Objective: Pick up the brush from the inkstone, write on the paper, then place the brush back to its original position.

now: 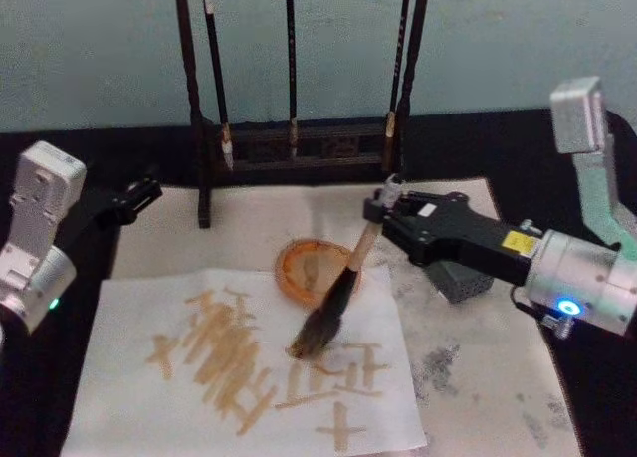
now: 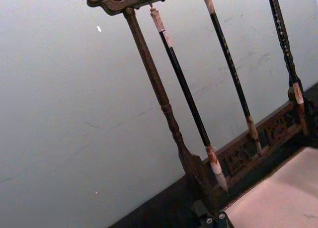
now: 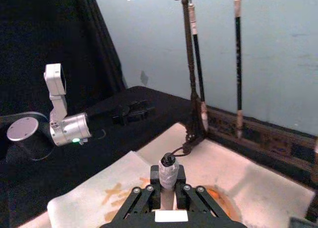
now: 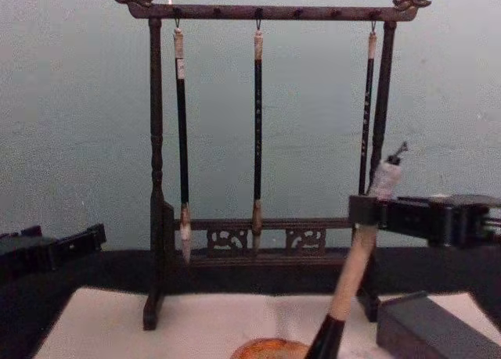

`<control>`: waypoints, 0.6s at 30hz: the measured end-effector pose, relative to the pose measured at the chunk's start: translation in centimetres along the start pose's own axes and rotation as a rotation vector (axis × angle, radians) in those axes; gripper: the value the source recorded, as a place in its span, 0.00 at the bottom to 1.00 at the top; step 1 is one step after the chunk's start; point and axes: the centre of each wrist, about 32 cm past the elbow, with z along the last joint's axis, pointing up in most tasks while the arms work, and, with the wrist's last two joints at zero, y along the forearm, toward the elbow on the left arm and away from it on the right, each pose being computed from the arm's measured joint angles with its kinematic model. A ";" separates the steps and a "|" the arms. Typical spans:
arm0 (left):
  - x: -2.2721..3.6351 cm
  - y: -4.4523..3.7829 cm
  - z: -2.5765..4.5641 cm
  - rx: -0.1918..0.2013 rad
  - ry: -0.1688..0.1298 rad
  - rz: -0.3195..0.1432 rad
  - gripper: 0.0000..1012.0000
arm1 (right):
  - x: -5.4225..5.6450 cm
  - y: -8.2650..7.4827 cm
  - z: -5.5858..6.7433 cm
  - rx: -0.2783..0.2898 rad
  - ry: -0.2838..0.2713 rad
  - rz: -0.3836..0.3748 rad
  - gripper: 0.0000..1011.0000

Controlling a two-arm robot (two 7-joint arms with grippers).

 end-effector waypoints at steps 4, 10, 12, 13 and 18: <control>0.00 0.00 0.00 0.000 0.000 0.000 0.99 | 0.3 -0.9 0.1 0.004 0.003 -0.017 0.16; 0.00 0.00 0.00 0.000 0.000 0.000 0.99 | 0.5 -1.9 0.7 0.032 0.008 -0.032 0.16; 0.00 0.00 0.00 0.000 0.000 0.000 0.99 | 0.4 -2.0 1.1 0.053 0.006 -0.022 0.16; 0.00 0.00 0.00 0.000 0.000 0.000 0.99 | 0.3 -2.0 1.2 0.061 0.006 -0.017 0.16; 0.00 0.00 0.00 0.000 0.000 0.000 0.99 | -0.3 -1.2 2.0 0.102 0.004 0.030 0.16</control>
